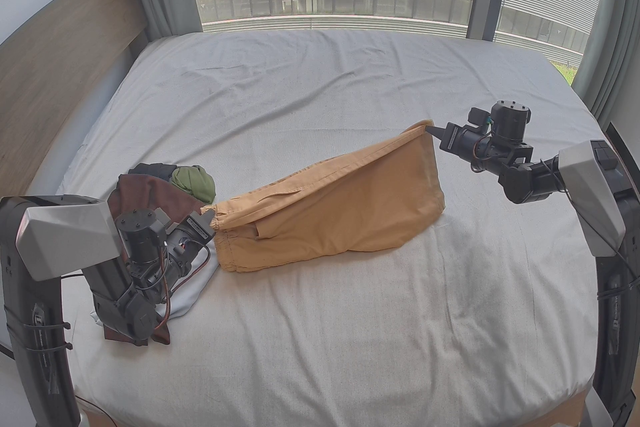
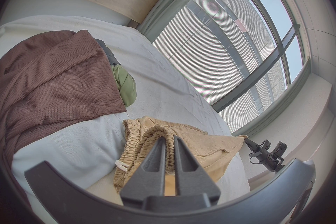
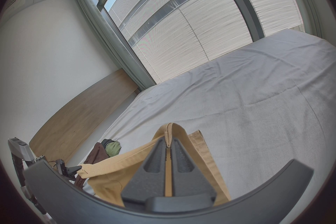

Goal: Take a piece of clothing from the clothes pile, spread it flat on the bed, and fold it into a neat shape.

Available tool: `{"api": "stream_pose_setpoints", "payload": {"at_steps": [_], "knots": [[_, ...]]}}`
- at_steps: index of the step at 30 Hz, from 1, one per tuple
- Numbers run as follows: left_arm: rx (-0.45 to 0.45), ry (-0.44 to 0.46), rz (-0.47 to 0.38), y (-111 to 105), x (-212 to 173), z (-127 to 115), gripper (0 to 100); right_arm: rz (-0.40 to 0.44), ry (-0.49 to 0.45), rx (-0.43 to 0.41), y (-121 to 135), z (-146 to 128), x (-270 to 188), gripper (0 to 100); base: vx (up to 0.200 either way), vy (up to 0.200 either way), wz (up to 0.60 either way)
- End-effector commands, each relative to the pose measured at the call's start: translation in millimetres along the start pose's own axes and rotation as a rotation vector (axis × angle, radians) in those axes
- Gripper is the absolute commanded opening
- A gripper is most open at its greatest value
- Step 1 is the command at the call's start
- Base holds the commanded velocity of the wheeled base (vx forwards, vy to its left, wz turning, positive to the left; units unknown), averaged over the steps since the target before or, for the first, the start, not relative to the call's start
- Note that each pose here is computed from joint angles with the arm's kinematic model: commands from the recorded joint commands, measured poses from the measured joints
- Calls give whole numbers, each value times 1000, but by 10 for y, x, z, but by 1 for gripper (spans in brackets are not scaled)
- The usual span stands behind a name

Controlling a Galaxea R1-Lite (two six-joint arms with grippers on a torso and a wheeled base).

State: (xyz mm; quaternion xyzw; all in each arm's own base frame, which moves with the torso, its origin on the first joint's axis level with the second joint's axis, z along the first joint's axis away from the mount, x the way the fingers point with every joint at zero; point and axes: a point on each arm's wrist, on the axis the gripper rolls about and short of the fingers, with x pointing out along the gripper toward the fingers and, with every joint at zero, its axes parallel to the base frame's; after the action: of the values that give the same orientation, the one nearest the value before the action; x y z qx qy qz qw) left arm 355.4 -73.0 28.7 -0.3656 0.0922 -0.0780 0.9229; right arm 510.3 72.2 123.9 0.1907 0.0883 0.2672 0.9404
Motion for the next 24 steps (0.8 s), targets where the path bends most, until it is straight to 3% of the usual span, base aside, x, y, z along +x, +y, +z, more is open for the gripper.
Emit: {"api": "stream_pose_setpoints", "payload": {"at_steps": [1, 3, 4, 5, 6, 12, 17, 24], "knots": [[-1, 11, 16, 61, 35, -57, 0, -9, 4, 4, -119, -157, 152, 0, 0, 0, 0], [1, 17, 24, 90, 45, -86, 0, -2, -1, -1, -99, -154, 173, 0, 0, 0, 0], [1, 13, 22, 95, 61, -83, 100, 4, -7, -5, -82, -140, 188, 0, 0, 0, 0], [0, 9, 22, 99, 69, -71, 100, 5, -10, -6, -82, -135, 192, 0, 0, 0, 0], [-2, 1, 21, 102, 76, -49, 100, 7, -15, -7, -83, -127, 202, 100, 0, 0, 0], [-3, -50, 28, 157, 130, 80, 100, -9, -59, -21, -143, -177, 322, 100, 0, 0, 0], [-1, -82, 46, 177, 138, 135, 100, -15, -78, -27, -82, -62, 269, 100, 0, 0, 0], [-6, -75, 12, 42, 37, 189, 100, -35, 15, 22, 153, -102, -143, 100, 0, 0, 0]]}}
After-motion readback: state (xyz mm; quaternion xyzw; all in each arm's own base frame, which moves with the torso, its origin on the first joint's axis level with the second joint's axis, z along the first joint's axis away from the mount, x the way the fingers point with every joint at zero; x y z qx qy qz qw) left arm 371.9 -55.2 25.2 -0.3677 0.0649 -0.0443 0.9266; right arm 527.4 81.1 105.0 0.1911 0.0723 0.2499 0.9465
